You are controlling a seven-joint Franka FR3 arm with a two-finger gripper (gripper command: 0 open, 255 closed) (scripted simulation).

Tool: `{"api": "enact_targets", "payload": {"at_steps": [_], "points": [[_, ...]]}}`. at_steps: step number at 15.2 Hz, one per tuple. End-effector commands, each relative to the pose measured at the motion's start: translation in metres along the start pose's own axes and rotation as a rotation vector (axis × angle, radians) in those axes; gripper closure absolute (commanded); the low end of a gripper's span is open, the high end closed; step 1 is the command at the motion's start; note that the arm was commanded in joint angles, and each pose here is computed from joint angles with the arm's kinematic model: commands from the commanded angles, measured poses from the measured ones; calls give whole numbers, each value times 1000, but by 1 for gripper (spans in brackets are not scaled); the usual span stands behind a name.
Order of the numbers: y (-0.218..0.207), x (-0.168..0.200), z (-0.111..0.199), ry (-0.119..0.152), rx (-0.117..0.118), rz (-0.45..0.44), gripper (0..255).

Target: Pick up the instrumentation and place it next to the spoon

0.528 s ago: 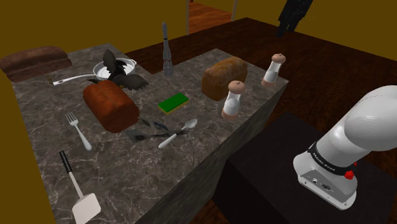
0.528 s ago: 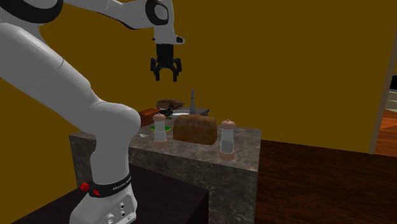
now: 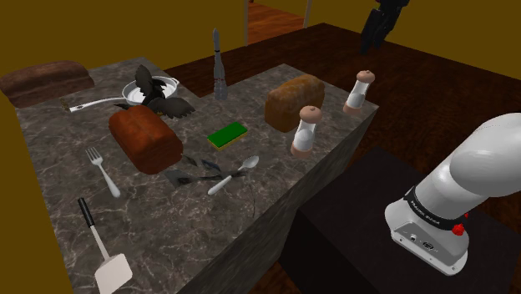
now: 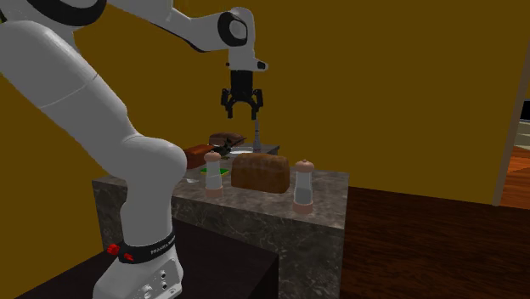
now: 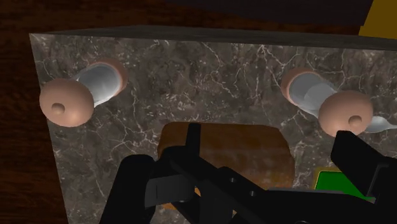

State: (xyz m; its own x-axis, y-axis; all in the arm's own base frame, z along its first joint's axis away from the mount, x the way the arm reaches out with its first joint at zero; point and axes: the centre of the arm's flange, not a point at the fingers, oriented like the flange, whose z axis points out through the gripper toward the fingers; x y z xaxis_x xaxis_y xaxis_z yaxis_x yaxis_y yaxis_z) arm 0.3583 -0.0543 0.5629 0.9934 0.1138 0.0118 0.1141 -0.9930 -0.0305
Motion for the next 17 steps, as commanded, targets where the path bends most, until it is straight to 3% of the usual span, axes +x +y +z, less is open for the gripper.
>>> {"api": "enact_targets", "payload": {"at_steps": [1,17], "points": [[22,11,12,-17,-3,2,0],[199,81,111,-153,-24,19,0]]}}
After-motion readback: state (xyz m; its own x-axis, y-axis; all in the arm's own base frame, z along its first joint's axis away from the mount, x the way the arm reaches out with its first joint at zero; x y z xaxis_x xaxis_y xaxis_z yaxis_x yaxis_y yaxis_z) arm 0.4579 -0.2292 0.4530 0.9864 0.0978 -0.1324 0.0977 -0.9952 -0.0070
